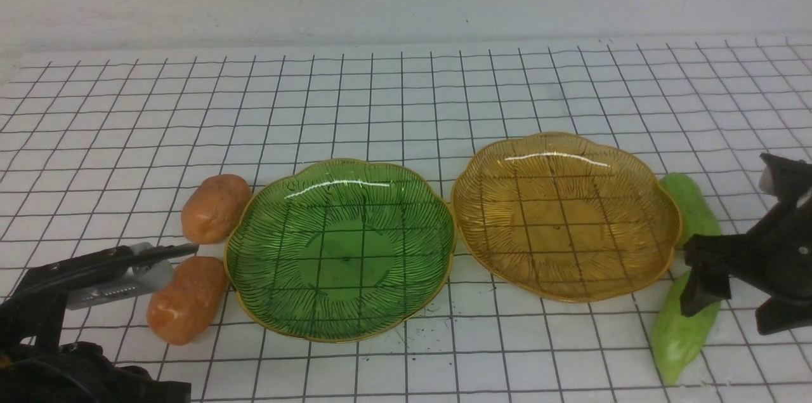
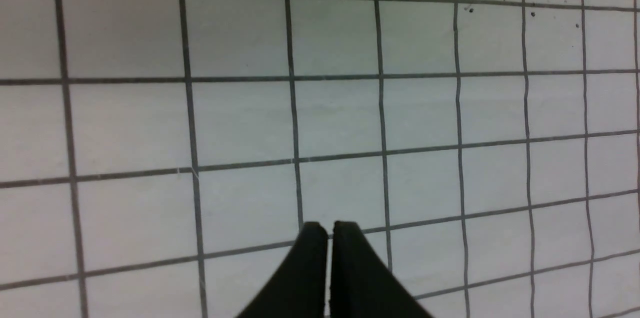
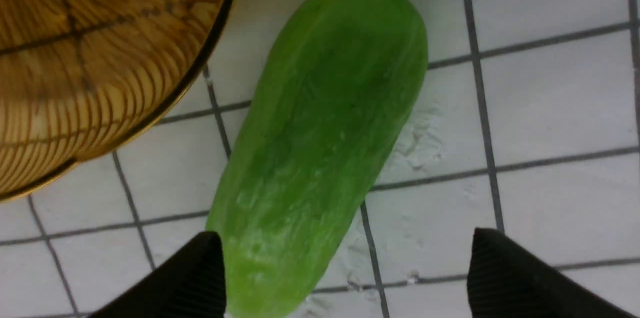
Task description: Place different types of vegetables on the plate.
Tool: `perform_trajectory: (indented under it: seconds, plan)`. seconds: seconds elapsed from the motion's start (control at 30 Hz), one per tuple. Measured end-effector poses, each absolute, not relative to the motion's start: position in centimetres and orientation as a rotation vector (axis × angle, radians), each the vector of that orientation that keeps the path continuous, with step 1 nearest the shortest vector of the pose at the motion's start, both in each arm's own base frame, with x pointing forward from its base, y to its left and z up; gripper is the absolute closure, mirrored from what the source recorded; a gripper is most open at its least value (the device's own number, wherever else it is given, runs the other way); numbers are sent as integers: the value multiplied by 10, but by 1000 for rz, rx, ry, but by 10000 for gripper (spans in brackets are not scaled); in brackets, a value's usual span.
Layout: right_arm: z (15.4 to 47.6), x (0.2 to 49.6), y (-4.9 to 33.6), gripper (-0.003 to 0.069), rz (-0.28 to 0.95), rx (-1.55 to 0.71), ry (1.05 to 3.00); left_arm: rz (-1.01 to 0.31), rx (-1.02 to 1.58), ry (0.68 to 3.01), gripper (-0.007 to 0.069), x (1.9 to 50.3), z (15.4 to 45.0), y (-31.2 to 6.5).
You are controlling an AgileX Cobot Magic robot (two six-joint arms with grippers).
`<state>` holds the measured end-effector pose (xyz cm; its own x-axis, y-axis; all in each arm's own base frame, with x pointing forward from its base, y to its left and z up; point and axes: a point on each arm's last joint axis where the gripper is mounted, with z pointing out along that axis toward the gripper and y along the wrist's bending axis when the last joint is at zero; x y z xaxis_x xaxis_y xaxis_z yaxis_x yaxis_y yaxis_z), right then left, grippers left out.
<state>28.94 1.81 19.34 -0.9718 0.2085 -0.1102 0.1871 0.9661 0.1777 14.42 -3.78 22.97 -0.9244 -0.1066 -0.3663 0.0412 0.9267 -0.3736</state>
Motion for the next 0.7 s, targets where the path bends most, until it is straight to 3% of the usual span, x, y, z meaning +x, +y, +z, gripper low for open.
perform_trajectory:
  seconds: [0.23,0.57,0.7]
  plan:
    - [173,304,19,59,264,347,2954,-535,-48,2699,629,144,230,-38]
    - [160,307,15,82,188,289,2995,-535,-48,2698,629,144,230,-38]
    - [161,303,10,195,100,203,3052,-535,-48,2698,629,144,230,-38]
